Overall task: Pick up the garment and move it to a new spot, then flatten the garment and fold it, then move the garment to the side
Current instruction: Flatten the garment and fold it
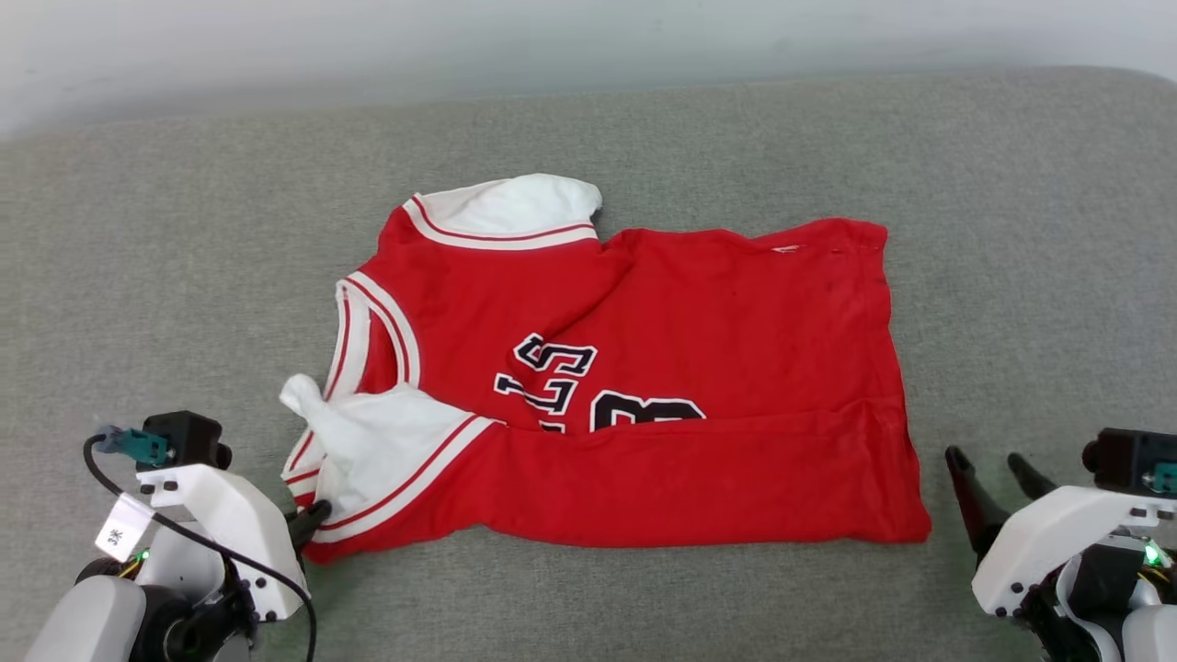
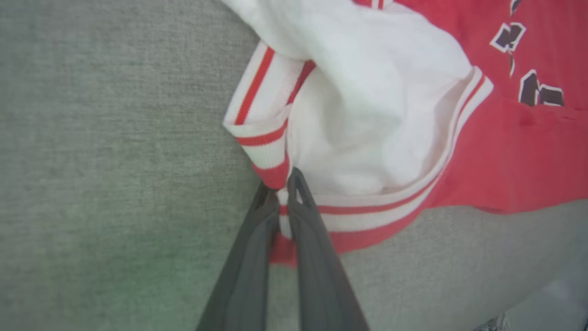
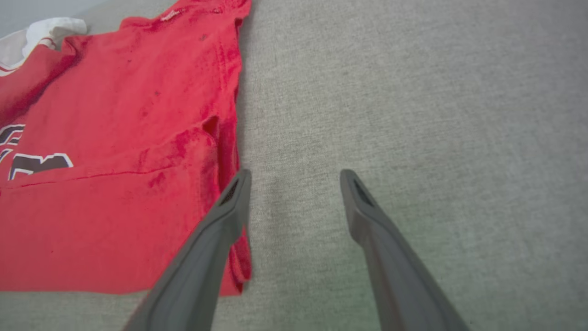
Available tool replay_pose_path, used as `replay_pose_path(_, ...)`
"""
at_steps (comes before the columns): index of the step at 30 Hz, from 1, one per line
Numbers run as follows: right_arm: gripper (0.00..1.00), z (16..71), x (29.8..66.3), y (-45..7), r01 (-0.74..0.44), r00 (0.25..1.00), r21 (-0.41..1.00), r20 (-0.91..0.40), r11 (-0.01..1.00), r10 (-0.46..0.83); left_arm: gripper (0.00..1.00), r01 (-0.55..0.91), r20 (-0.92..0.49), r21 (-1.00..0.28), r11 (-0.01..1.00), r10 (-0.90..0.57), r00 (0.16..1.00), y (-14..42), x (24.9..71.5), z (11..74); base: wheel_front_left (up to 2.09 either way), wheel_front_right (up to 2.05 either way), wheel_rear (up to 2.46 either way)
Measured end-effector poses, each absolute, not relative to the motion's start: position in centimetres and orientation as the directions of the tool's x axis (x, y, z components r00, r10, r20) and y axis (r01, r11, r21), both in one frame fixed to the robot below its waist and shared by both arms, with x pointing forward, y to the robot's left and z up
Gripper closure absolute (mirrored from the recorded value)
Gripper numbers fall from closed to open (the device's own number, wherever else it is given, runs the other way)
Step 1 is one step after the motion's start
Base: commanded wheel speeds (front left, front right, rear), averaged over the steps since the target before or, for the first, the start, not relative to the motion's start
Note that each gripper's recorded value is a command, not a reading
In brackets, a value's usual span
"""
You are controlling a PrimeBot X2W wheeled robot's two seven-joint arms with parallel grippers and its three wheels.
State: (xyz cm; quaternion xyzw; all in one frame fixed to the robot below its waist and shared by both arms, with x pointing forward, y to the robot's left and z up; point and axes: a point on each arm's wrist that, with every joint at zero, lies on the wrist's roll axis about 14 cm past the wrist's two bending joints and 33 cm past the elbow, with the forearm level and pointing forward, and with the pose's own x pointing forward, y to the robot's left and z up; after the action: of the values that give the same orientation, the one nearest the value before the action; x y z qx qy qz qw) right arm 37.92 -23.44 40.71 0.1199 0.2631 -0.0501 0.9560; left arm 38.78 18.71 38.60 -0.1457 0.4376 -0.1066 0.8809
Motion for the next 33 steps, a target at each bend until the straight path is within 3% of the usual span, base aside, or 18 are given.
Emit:
replay_pose_path(7, 0.00, 39.7, 37.6, -19.8, 0.035, 0.747, 0.210, -0.655, 0.977, 0.114, 1.00, 0.074, -0.695, -0.335, 0.939, -0.299, 0.654, 19.3, 38.7, 40.4, 0.00, 0.00, 0.00)
replay_pose_path(15, 0.00, 36.8, 36.8, -17.7, -0.023, 0.607, 0.228, -0.770, 0.973, 0.194, 1.00, 0.060, -0.700, -0.351, 0.935, -0.304, 0.647, 19.0, 38.0, 39.7, 0.00, 0.00, 0.00)
replay_pose_path(16, 0.15, 36.3, 36.6, -17.5, -0.027, 0.587, 0.226, -0.785, 0.974, 0.199, 1.00, 0.056, -0.701, -0.358, 0.932, -0.308, 0.644, 18.8, 37.9, 39.5, 0.00, 0.00, 0.00)
replay_pose_path(18, 1.00, 35.7, 36.4, -17.4, -0.021, 0.558, 0.237, -0.803, 0.971, 0.208, 1.00, 0.053, -0.700, -0.363, 0.930, -0.310, 0.644, 18.8, 37.7, 39.3, 0.00, 0.00, 0.00)
replay_pose_path(23, 1.00, 35.6, 36.6, -17.2, -0.025, 0.549, 0.249, -0.806, 0.968, 0.222, 1.00, 0.049, -0.685, -0.363, 0.931, -0.302, 0.663, 19.1, 37.8, 39.4, 0.00, 0.00, 0.00)
replay_pose_path(33, 1.00, 39.6, 37.0, -17.3, -0.072, 0.653, 0.239, -0.723, 0.968, 0.227, 1.00, 0.055, -0.607, -0.341, 0.938, -0.264, 0.749, 19.9, 37.0, 41.8, 0.00, 0.00, 0.00)
